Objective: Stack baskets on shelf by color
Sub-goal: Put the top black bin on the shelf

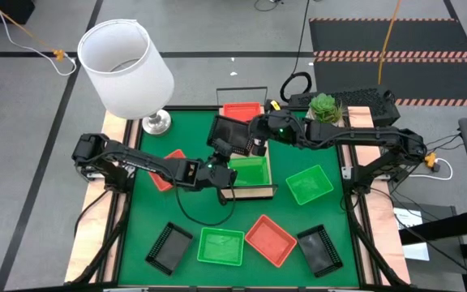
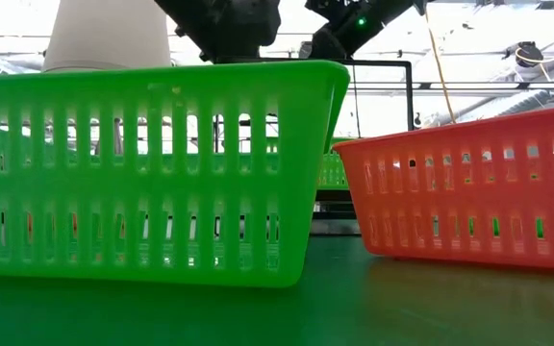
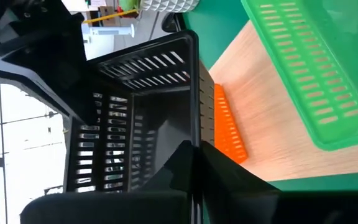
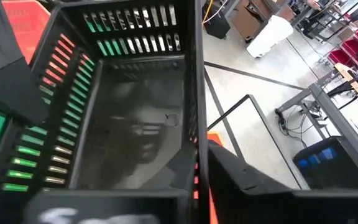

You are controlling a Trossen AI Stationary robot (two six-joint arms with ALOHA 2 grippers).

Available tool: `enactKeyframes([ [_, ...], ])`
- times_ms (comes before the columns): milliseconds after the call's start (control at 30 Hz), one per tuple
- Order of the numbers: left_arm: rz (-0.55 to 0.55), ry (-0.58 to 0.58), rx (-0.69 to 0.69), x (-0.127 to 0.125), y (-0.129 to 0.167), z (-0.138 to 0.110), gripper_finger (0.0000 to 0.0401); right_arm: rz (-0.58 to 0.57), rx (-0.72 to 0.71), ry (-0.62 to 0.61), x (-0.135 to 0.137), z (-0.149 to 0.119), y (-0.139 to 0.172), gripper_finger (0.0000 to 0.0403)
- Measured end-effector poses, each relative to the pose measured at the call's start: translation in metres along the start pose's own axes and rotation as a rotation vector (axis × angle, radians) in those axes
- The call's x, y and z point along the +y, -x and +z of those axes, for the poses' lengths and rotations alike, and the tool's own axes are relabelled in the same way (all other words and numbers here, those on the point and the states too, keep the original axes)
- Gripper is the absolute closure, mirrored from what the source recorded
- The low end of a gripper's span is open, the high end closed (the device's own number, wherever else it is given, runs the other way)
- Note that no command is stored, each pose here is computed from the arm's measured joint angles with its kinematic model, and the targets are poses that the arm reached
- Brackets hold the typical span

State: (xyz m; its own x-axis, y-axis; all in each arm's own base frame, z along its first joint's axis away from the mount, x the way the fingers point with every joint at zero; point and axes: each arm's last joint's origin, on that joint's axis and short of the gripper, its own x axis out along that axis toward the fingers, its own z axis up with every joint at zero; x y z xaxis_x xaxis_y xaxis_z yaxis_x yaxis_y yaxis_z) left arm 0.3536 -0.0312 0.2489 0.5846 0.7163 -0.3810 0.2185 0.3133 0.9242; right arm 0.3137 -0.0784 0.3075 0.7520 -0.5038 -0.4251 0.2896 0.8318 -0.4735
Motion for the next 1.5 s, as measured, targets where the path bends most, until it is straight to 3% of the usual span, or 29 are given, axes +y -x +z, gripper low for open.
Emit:
enactKeyframes([
  [133, 0.004, 0.041, -0.003, 0.001, 0.0, 0.0, 0.039, 0.002, 0.002, 0.001, 0.0, 0.0, 0.0, 0.0389],
  [200, 0.006, 0.076, -0.006, 0.001, 0.0, 0.001, 0.0375, 0.003, 0.005, 0.003, 0.0, 0.0, 0.0, 0.0386],
  [467, 0.091, 0.216, -0.038, 0.008, 0.016, 0.01, 0.0226, 0.005, 0.018, 0.03, -0.009, 0.0, 0.019, 0.0396],
  [633, 0.122, 0.277, -0.074, 0.016, 0.042, 0.01, 0.0177, 0.111, -0.029, -0.002, -0.028, -0.003, 0.037, 0.0397],
  [833, 0.121, 0.421, -0.118, 0.033, 0.07, -0.004, 0.017, 0.236, -0.069, -0.063, -0.051, -0.013, 0.045, 0.0397],
  [1167, 0.091, 0.647, -0.153, 0.052, 0.104, -0.035, 0.0169, 0.457, -0.116, -0.203, -0.082, -0.037, 0.028, 0.0398],
  [1500, 0.054, 0.701, -0.074, 0.051, 0.102, -0.054, 0.0169, 0.637, -0.094, -0.369, -0.098, -0.07, -0.016, 0.0398],
])
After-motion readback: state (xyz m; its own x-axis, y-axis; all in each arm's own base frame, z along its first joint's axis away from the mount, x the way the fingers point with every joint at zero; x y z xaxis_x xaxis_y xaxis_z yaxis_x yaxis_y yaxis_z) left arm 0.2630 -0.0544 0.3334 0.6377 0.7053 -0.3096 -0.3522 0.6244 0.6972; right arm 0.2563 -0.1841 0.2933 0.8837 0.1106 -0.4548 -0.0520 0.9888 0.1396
